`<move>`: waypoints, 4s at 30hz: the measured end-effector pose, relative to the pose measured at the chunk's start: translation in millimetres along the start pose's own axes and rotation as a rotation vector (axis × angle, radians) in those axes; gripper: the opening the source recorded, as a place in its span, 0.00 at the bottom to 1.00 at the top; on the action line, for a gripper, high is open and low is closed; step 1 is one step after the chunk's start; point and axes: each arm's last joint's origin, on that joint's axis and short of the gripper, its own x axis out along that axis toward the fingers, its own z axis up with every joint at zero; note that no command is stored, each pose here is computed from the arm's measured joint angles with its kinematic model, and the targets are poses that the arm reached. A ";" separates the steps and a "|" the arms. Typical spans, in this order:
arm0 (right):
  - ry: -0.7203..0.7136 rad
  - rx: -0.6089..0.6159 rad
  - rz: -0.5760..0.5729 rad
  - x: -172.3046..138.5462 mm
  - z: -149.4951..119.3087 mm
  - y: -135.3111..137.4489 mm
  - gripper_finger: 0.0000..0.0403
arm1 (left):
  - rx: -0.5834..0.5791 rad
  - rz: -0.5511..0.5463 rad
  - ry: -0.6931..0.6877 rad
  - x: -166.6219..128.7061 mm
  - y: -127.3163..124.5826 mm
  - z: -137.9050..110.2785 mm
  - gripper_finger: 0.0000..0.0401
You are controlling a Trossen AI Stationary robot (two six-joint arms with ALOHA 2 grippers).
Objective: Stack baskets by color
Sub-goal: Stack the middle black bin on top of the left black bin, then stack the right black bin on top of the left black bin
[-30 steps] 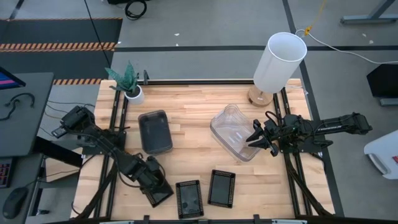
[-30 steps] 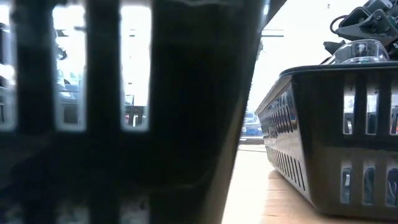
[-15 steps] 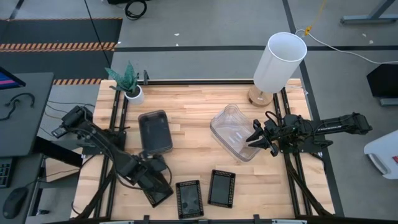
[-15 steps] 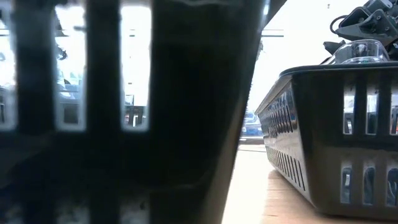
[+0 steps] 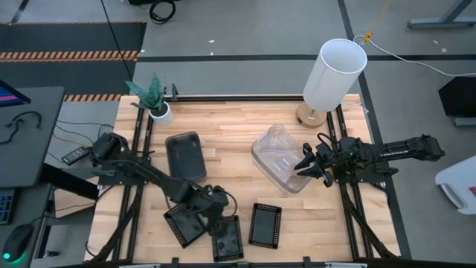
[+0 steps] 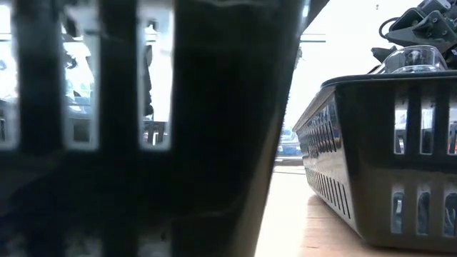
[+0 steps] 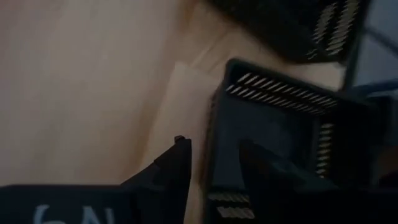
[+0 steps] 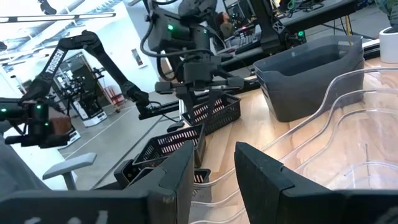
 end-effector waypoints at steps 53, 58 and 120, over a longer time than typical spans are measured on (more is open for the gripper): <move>0.016 0.005 -0.006 1.6 -1.5 -1.1 0.30 | 0.083 0.266 0.240 -89.8 -14.9 29.5 0.01; 0.015 0.005 -0.005 1.6 -1.5 -1.0 0.30 | 0.000 0.378 0.194 -119.6 -6.1 -7.6 0.01; 0.009 0.003 -0.003 1.6 -0.9 -0.8 0.30 | 0.392 0.133 -0.564 27.1 -11.0 43.7 0.35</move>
